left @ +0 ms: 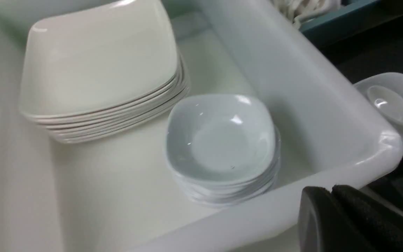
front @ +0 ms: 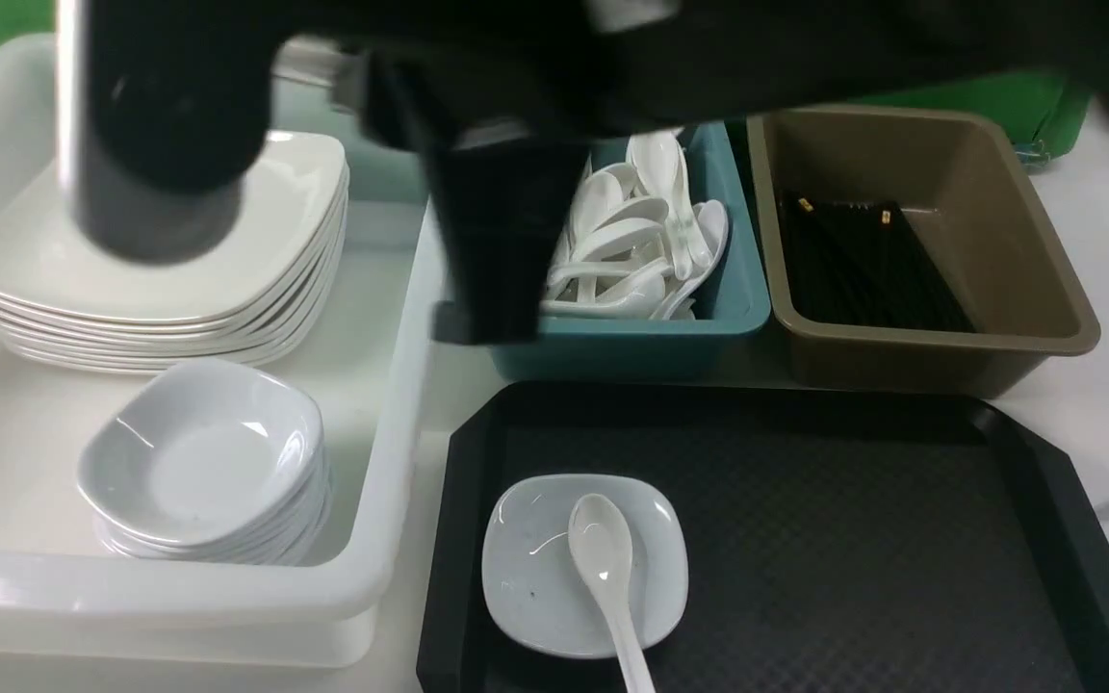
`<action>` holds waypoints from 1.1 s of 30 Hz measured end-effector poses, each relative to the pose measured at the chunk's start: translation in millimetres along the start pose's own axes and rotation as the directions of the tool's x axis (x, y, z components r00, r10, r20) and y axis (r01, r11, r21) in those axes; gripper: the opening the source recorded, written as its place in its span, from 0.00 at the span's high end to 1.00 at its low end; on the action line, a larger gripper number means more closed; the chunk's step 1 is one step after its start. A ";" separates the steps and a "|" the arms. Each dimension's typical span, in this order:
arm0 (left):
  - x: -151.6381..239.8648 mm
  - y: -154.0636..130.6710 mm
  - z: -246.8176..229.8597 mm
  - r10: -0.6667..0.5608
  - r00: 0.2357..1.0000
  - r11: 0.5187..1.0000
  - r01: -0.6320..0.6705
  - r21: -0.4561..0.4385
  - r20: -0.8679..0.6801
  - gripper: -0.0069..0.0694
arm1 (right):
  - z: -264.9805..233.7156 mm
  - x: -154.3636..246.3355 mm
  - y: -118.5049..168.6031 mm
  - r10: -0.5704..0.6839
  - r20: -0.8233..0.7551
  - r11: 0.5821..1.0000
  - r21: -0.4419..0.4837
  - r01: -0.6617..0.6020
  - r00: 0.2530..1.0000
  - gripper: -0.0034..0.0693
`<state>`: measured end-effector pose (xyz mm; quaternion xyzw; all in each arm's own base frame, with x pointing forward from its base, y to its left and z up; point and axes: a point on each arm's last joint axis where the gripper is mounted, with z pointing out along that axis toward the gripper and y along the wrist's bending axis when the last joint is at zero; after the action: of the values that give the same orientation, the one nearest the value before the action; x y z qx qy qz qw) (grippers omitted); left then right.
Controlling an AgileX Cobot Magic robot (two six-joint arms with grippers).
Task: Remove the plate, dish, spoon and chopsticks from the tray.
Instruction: Use the right arm to put the plate into the large storage box on the left
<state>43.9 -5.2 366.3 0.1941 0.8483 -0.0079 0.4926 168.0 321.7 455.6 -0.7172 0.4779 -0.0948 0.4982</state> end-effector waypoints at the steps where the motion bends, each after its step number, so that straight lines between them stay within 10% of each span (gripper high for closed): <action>1: 5.6 2.6 -6.1 -0.015 1.000 1.000 0.014 -0.026 -0.006 0.89 | 15.1 -1.0 0.4 -0.042 0.031 0.999 -0.004 0.042 0.999 0.87; 11: 41.2 9.4 -51.3 -0.101 0.987 0.990 0.112 -0.087 0.121 0.89 | 143.3 8.8 23.7 -0.186 0.082 0.972 -0.129 0.195 0.979 0.87; 33: 40.6 1.1 -62.6 -0.160 0.954 0.987 0.157 0.030 0.252 0.89 | 292.8 54.8 65.7 -0.213 0.119 0.975 -0.036 0.218 0.970 0.87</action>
<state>-25.7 21.7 364.6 0.1252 0.7912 -0.0763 0.5938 337.2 458.6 241.8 -0.7812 0.3701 -0.0955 0.4937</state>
